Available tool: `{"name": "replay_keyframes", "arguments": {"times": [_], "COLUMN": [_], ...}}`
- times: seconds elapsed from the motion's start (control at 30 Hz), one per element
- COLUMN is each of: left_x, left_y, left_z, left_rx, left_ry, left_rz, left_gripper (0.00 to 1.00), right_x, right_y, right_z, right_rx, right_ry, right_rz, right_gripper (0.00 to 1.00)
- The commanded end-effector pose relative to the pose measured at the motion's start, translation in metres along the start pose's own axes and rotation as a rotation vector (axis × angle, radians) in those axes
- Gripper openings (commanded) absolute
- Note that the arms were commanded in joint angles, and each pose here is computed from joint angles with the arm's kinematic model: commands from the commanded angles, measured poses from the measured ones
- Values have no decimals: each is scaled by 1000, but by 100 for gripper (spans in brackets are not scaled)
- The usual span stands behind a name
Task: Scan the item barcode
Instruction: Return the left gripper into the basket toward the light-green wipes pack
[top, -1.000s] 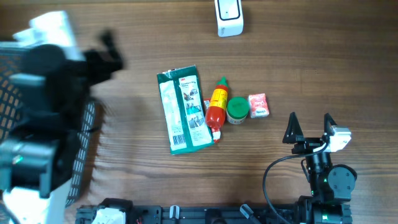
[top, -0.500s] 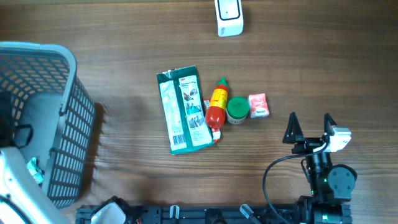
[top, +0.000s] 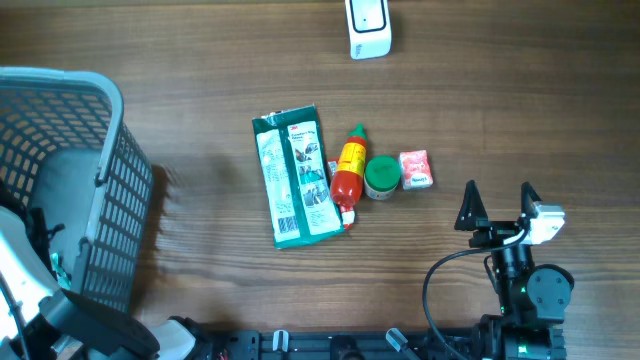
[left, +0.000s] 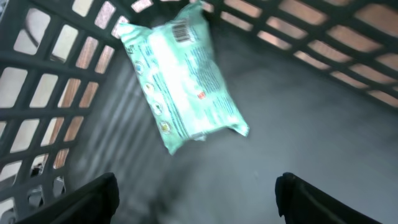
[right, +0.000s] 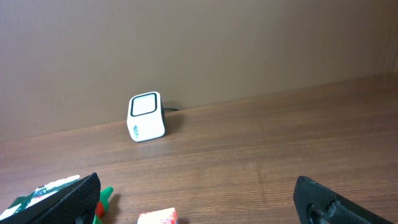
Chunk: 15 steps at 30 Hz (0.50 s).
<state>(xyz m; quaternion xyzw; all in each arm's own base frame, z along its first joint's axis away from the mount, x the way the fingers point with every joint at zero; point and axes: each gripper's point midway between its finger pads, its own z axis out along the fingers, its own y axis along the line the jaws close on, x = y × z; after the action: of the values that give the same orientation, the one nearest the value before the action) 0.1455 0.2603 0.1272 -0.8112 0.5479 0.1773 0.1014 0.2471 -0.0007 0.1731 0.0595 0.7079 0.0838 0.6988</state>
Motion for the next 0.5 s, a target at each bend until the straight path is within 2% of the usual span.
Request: {"name": "replay_keyframes", "arguments": {"times": [0.0, 0.13, 0.2, 0.3, 0.37, 0.43, 0.47], "left_x": [0, 14, 16, 9, 7, 6, 6], "left_y": [10, 16, 17, 13, 10, 7, 7], "left_z": [25, 50, 56, 57, 57, 58, 59], "left_rx": [-40, -56, -61, -54, -42, -35, -35], "left_ry": [-62, -54, -57, -95, -103, -107, -107], "left_rz": [-29, -21, -20, -30, -37, -40, -40], "left_gripper": [77, 72, 73, 86, 90, 100, 100], "right_x": [-2, -2, -2, -2, -2, -2, -2], "right_y": [-1, -1, -1, -1, -1, -1, -1], "right_z": [0, 0, 0, 0, 0, 0, 0], "right_rx": [9, 9, 9, 9, 9, 9, 9], "right_ry": [-11, -11, -11, -11, -11, -11, -11], "right_rz": [7, 7, 8, 8, 7, 8, 7], "right_gripper": [100, 100, 100, 100, 100, 100, 100]}}
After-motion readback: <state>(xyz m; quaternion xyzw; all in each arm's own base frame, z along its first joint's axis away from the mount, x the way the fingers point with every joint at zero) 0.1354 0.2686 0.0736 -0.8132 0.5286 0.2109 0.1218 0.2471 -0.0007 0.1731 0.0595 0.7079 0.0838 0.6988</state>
